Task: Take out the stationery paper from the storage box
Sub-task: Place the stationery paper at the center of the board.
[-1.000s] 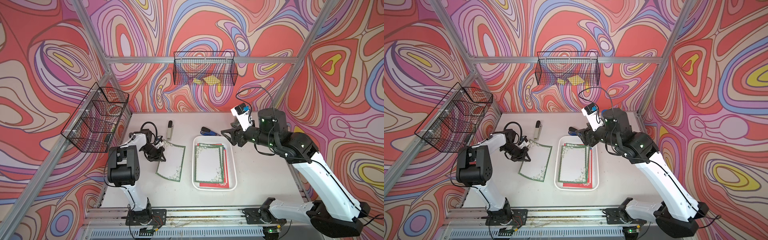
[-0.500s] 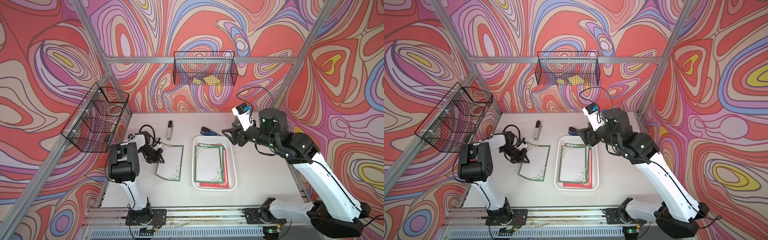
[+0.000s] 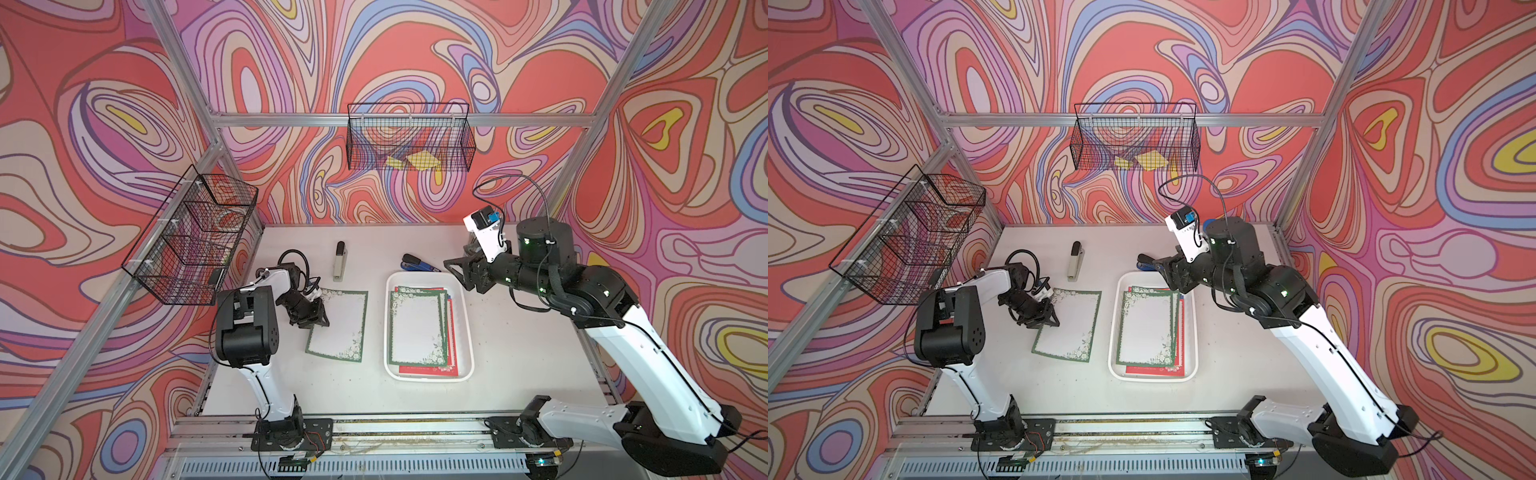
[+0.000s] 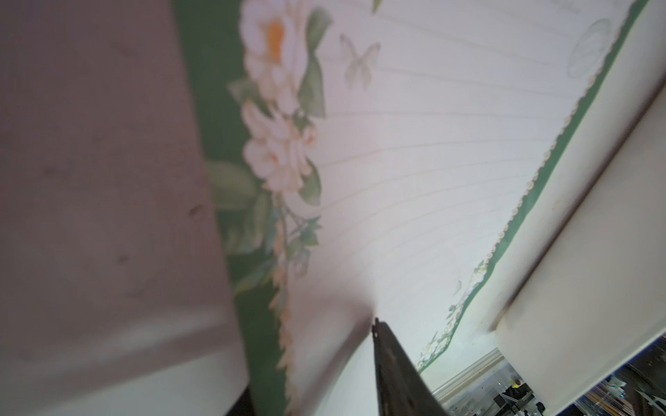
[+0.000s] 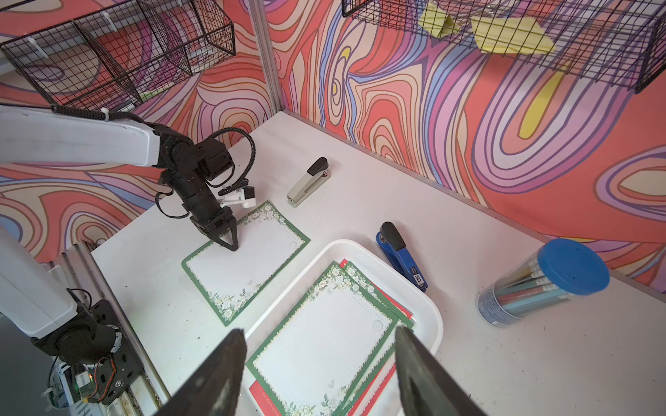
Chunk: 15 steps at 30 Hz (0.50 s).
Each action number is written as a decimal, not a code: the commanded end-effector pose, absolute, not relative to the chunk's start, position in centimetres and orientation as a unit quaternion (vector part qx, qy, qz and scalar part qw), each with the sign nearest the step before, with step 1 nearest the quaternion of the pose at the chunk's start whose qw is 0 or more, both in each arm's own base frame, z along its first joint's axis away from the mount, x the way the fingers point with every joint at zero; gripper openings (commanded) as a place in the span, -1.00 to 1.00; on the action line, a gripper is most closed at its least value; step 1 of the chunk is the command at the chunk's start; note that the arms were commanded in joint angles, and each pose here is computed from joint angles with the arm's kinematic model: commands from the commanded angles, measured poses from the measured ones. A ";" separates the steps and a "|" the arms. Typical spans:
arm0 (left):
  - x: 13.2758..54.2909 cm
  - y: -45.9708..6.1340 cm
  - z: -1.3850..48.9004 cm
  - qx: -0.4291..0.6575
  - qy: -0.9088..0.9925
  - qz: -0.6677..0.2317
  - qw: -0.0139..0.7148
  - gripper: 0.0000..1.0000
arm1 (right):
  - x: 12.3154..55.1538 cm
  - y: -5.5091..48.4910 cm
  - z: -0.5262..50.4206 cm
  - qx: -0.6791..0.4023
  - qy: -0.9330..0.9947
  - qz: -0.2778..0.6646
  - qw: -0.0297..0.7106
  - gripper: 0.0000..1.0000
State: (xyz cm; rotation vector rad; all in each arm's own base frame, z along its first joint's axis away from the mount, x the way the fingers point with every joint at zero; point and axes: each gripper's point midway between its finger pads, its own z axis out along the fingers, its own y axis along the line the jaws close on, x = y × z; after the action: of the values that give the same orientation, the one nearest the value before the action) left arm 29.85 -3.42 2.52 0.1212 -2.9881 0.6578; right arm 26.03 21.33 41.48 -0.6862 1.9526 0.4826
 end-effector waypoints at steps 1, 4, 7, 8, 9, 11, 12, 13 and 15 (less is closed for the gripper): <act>29.5 -2.3 3.2 0.038 -0.982 0.182 0.029 0.07 | 25.7 20.9 41.7 -0.279 0.806 0.193 0.486 0.36; 29.7 -2.1 3.6 0.035 -0.984 0.175 0.015 0.24 | 25.6 20.8 41.9 -0.278 0.806 0.191 0.486 0.37; 29.9 -1.7 4.1 0.030 -0.986 0.162 0.003 0.26 | 25.6 20.7 41.9 -0.277 0.807 0.191 0.486 0.37; 30.0 -1.4 4.3 0.029 -0.988 0.153 -0.002 0.26 | 25.6 20.7 41.8 -0.276 0.809 0.190 0.484 0.37; 30.1 -1.2 4.5 0.027 -0.989 0.147 -0.006 0.26 | 25.7 20.6 41.7 -0.273 0.811 0.189 0.482 0.37; 30.3 -0.8 5.1 0.022 -0.990 0.134 -0.022 0.26 | 25.9 20.5 41.4 -0.266 0.818 0.183 0.475 0.37; 30.5 -0.6 5.5 0.019 -0.991 0.130 -0.031 0.26 | 26.1 20.3 41.2 -0.262 0.822 0.178 0.473 0.39; 30.8 -0.6 6.1 0.016 -0.991 0.127 -0.045 0.26 | 26.4 20.0 40.8 -0.251 0.830 0.168 0.469 0.41; 31.2 -0.6 7.3 0.010 -0.989 0.126 -0.075 0.25 | 27.0 19.3 39.8 -0.229 0.846 0.144 0.459 0.44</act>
State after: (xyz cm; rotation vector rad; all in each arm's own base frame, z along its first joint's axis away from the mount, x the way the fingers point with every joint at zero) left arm 30.85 -1.18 5.79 0.0771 -3.1838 0.4606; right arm 26.39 20.33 40.79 -0.6359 2.0169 0.4275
